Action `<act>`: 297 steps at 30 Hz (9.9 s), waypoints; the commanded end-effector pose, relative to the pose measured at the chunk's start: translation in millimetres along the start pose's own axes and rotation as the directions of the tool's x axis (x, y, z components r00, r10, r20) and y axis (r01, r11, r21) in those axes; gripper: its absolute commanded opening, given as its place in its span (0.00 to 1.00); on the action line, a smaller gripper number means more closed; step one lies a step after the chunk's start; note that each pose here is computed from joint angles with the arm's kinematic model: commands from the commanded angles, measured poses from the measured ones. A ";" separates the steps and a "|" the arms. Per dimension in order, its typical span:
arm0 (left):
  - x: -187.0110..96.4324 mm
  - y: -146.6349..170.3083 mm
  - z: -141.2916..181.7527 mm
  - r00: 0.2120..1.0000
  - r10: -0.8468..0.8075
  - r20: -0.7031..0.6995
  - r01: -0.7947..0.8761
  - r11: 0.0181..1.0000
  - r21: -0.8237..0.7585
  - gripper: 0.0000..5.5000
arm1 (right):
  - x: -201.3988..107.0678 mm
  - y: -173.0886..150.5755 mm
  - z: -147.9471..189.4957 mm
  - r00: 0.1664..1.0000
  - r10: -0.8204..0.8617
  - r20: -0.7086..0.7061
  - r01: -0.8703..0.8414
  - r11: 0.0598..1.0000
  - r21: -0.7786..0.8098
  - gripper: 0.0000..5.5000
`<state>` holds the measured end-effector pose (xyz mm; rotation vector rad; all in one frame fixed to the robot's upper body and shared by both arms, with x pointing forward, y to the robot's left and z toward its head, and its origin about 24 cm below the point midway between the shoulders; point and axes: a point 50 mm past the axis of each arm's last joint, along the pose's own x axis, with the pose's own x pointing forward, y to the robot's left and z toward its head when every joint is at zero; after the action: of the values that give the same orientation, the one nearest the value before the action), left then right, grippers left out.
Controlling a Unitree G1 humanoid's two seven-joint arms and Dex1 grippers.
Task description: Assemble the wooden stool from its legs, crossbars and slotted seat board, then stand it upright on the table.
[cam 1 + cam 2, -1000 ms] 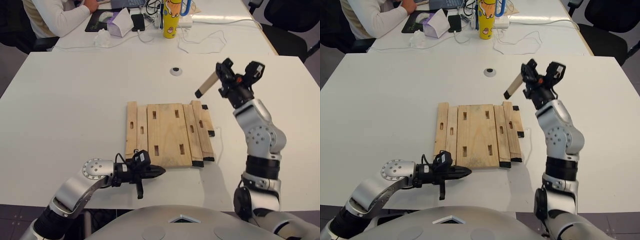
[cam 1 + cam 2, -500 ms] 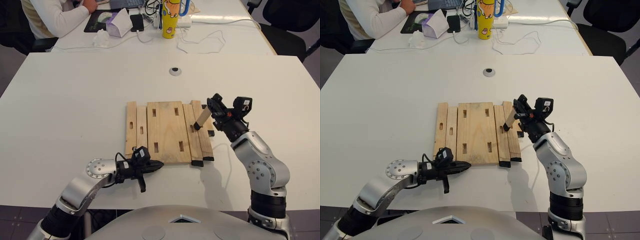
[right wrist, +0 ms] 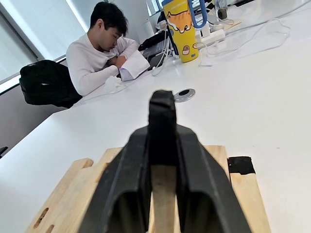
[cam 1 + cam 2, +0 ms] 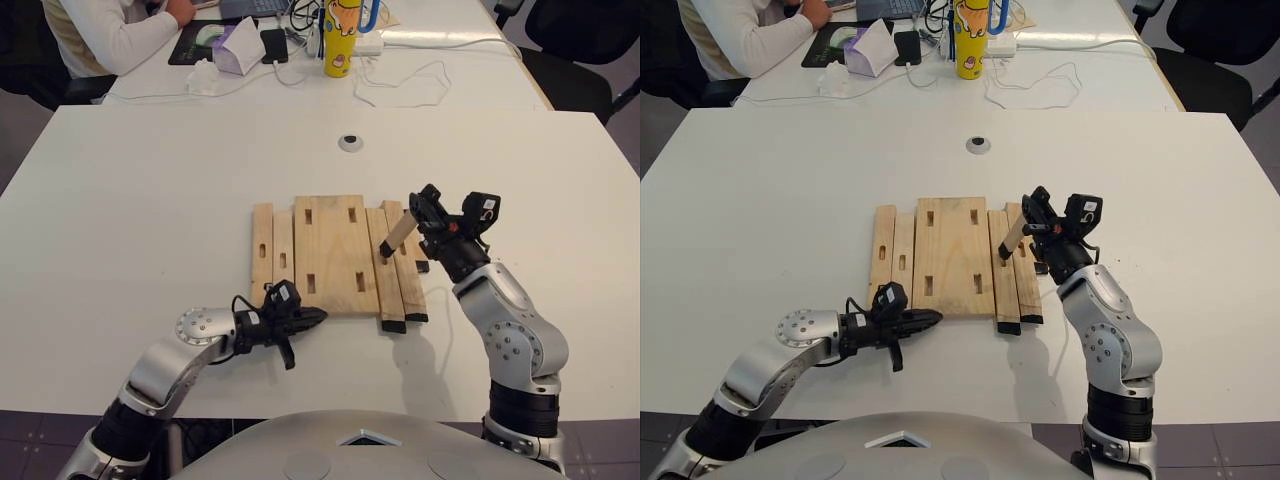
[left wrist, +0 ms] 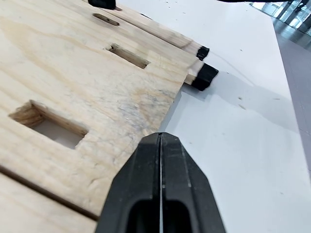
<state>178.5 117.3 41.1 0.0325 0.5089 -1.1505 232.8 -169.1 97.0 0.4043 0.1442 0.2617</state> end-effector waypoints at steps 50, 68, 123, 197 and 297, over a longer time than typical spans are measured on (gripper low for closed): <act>-16.5 30.9 36.1 0.989 0.126 0.079 -0.127 0.992 0.007 0.00 | -37.6 -22.0 -91.5 0.991 -0.130 0.043 0.137 0.916 -0.377 0.08; -9.8 27.2 32.2 0.982 0.156 0.104 -0.157 0.988 -0.006 0.00 | -2.7 20.5 3.8 0.946 0.027 0.324 0.129 0.883 -0.451 0.23; 3.3 20.3 28.8 0.940 0.280 0.196 -0.271 0.960 -0.073 0.00 | 16.6 -22.1 62.7 0.985 -0.155 0.070 0.165 0.776 -0.609 0.00; 1.9 24.7 46.2 0.887 0.343 0.310 -0.305 0.938 -0.165 0.00 | 3.6 3.3 5.5 0.975 0.049 -0.216 -0.163 0.817 -0.552 0.40; -64.3 119.4 63.1 0.281 0.872 0.401 -0.008 0.419 -0.908 0.19 | 39.8 3.5 14.9 0.451 0.403 -0.796 -0.888 0.287 -0.358 0.60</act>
<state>283.4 205.7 86.1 -1.0900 0.0035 0.0117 266.6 -158.0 106.7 -0.4934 0.4003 1.2820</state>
